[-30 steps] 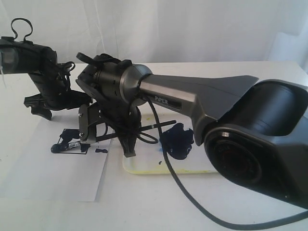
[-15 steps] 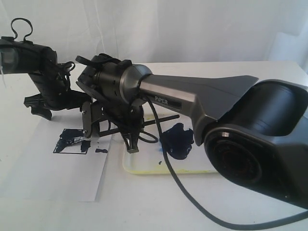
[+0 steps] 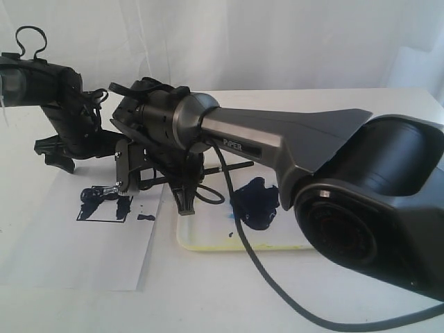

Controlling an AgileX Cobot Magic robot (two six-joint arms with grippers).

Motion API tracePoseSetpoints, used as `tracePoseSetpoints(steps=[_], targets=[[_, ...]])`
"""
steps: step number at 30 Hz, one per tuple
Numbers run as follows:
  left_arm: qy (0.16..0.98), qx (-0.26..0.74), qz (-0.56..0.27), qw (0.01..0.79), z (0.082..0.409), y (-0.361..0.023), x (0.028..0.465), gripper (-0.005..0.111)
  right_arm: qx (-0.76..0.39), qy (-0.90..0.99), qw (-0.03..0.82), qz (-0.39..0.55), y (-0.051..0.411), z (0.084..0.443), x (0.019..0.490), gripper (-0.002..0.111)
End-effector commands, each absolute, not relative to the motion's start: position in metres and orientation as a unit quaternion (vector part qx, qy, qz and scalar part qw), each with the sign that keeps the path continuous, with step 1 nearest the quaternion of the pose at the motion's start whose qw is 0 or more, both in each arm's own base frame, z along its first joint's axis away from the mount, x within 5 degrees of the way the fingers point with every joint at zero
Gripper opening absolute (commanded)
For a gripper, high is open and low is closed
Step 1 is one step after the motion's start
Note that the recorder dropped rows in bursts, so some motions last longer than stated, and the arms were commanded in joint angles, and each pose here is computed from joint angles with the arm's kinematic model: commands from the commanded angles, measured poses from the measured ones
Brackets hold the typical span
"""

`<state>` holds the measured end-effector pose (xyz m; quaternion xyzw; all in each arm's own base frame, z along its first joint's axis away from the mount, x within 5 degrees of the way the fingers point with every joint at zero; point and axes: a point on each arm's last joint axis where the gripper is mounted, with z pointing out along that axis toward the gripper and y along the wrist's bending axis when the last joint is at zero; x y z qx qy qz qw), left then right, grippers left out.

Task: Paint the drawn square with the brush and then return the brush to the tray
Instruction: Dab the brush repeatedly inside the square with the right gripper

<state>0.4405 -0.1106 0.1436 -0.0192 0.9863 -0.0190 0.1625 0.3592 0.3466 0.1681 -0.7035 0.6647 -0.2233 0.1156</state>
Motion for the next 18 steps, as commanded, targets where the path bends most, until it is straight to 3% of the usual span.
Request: tracePoseSetpoints(steps=[1,18], targets=[[0.997,-0.028,0.006,0.068,0.1131,-0.1049,0.4253,0.105,-0.698,0.668,0.110,-0.231,0.3444,0.1707,0.3598,0.000],[0.997,-0.028,0.006,0.069,0.1131,-0.1049,0.4254,0.105,-0.722,0.655,0.068,-0.214,0.3447,0.1680,0.3500,0.000]])
